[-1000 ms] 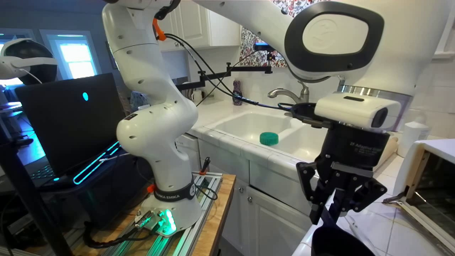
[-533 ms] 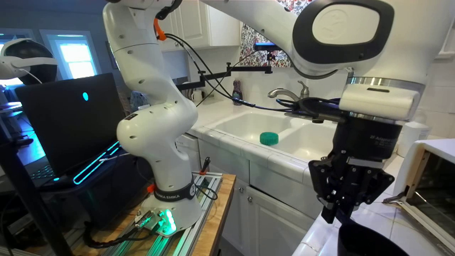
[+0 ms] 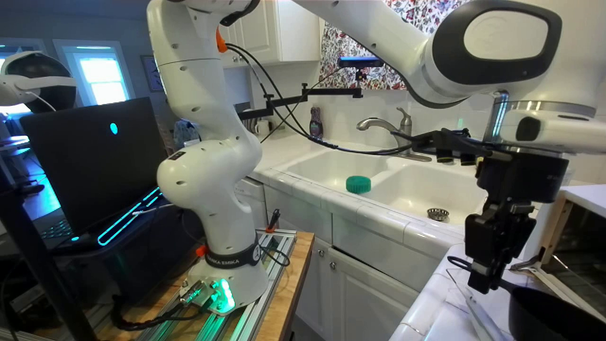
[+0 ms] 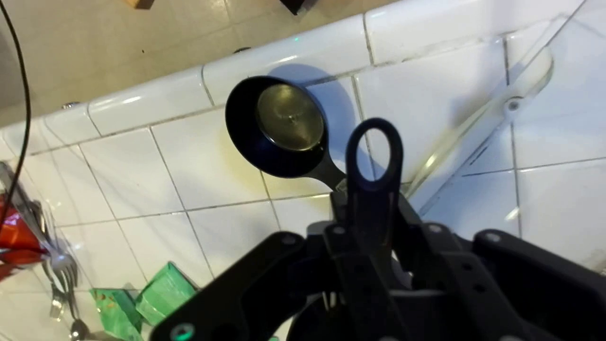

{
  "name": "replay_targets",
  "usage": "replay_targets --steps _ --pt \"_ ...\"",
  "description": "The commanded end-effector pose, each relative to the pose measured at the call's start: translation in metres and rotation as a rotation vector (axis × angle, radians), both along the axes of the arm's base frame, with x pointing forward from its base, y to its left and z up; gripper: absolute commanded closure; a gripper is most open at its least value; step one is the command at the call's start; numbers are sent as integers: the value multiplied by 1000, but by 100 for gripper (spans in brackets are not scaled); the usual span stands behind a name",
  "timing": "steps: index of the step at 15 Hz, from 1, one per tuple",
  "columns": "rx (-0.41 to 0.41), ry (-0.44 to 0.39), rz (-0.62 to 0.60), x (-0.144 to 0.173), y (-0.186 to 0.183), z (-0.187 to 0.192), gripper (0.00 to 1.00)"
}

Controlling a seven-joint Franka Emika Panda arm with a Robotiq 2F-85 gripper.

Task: Put the right black pot in the oven grill

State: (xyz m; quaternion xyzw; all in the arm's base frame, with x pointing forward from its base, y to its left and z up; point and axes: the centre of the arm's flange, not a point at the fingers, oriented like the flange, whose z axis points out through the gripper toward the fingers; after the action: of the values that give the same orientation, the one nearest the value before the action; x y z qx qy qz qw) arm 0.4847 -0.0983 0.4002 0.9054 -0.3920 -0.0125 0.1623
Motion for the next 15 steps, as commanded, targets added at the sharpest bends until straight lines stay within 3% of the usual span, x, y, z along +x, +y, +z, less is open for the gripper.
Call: replay_targets --steps 1,15 --pt "-25 22 196 30 8 1 94" --pt "45 73 936 76 44 -14 94"
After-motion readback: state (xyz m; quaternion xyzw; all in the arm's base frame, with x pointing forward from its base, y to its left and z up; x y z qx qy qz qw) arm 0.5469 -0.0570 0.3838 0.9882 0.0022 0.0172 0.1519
